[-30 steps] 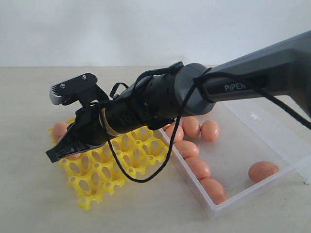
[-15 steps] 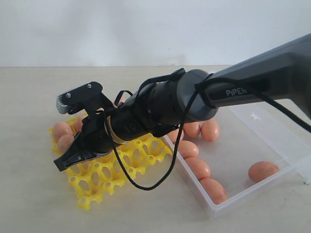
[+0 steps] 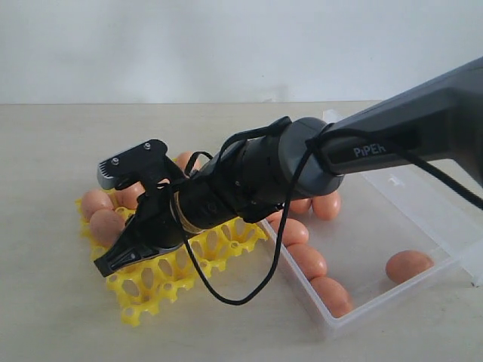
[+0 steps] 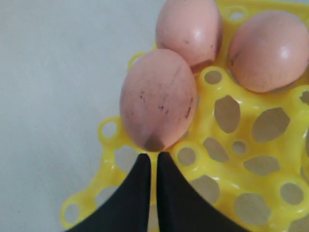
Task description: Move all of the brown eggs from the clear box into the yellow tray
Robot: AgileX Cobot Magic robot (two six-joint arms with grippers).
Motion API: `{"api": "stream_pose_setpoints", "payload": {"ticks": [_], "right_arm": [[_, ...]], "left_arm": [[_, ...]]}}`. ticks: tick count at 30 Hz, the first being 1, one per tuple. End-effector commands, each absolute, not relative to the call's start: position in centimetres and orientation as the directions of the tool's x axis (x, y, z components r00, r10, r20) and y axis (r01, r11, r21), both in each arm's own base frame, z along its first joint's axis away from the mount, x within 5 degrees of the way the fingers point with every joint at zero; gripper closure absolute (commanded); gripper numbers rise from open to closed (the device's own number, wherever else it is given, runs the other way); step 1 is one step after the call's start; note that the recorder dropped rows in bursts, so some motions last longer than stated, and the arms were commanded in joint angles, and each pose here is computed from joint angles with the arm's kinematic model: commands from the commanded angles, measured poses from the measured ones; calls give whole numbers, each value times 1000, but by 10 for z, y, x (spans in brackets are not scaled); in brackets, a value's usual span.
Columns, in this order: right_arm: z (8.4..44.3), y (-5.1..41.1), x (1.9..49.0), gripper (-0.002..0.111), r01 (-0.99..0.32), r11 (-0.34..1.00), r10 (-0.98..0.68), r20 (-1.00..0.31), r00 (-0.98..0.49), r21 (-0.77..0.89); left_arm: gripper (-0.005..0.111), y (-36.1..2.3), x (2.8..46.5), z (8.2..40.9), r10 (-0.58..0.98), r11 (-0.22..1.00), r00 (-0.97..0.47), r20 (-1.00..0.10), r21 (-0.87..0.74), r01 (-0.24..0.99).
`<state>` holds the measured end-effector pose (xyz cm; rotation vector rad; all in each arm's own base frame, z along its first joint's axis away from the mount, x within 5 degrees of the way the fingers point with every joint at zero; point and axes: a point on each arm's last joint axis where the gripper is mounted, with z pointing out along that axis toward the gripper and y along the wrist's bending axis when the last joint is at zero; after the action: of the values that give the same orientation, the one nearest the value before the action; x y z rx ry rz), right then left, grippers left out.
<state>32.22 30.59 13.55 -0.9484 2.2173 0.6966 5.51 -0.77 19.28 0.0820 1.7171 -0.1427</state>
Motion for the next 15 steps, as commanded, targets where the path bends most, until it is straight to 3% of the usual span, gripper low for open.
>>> {"api": "stream_pose_setpoints", "payload": {"ticks": [1,15], "right_arm": [[137,306,321,109,-755,606,-417,-709,-569,249],[139,307,323,109,-746,615,-385,-728,-567,256]], "left_arm": [[103,-8,55,193,-31,990,-144,-989,-51,135],[103,-8,55,193,-31,990,-144,-989,-51,135]]}}
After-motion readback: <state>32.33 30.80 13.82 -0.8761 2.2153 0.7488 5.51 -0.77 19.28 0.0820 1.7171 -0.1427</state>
